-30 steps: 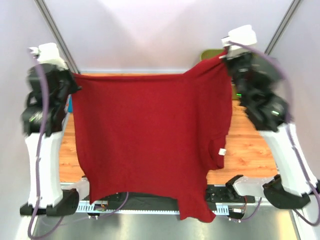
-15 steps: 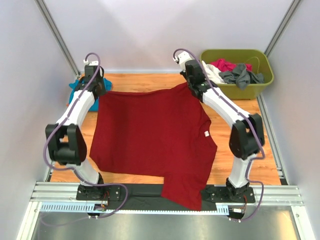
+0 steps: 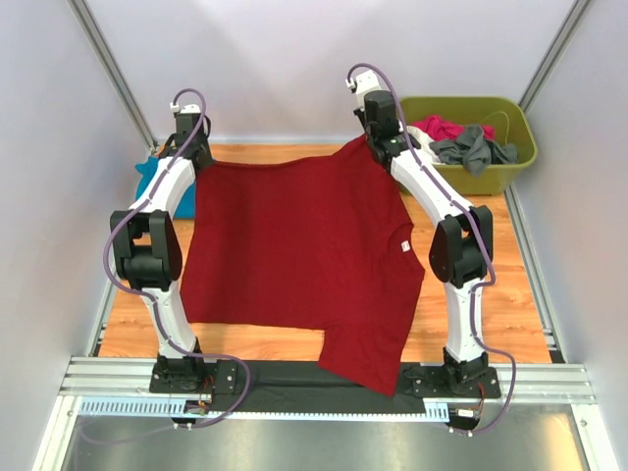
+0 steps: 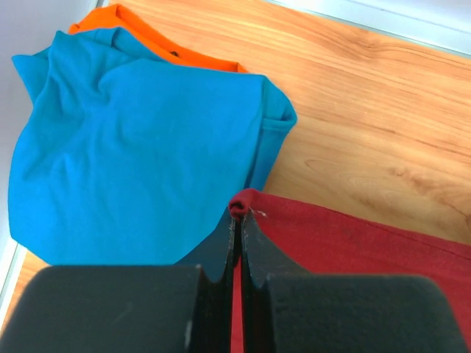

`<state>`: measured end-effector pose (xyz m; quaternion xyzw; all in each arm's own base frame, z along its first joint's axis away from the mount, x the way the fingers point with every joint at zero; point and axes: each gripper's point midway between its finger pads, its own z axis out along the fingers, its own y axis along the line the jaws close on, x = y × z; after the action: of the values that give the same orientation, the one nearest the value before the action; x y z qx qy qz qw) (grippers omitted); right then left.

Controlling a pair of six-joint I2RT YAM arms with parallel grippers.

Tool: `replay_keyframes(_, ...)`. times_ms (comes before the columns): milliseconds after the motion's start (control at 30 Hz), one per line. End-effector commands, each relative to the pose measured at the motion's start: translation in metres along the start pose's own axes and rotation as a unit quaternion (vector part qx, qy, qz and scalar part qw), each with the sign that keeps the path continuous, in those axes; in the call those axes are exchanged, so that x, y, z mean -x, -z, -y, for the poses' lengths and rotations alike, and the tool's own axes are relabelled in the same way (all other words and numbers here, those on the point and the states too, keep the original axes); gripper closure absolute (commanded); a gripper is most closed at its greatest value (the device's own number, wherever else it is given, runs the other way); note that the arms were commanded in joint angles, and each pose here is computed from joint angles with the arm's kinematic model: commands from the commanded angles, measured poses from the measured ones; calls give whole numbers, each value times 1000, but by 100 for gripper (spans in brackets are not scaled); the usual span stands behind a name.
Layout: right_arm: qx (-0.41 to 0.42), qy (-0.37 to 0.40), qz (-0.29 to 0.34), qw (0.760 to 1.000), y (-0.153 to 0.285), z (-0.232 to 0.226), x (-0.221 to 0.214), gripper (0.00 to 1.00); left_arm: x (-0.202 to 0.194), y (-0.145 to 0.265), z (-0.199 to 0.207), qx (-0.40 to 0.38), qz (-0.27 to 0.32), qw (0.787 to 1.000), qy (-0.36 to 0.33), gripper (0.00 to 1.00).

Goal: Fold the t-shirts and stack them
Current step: Flatten the tshirt out

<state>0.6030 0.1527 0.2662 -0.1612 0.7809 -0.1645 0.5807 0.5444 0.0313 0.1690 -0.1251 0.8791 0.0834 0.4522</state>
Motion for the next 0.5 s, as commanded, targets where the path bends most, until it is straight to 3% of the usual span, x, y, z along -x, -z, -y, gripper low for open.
replay_keyframes(0,-8,-31,3,999,2,4,7,100,20,-2,-9,19,31,999,27,100)
replay_keyframes(233,3,-20,-23,1000,10,-1,-13,100,10,-5,-34,21,19,999,36,100)
replay_keyframes(467,12,-6,-48,999,18,-5,-30,100,8,-3,-18,-55,25,998,-1,100)
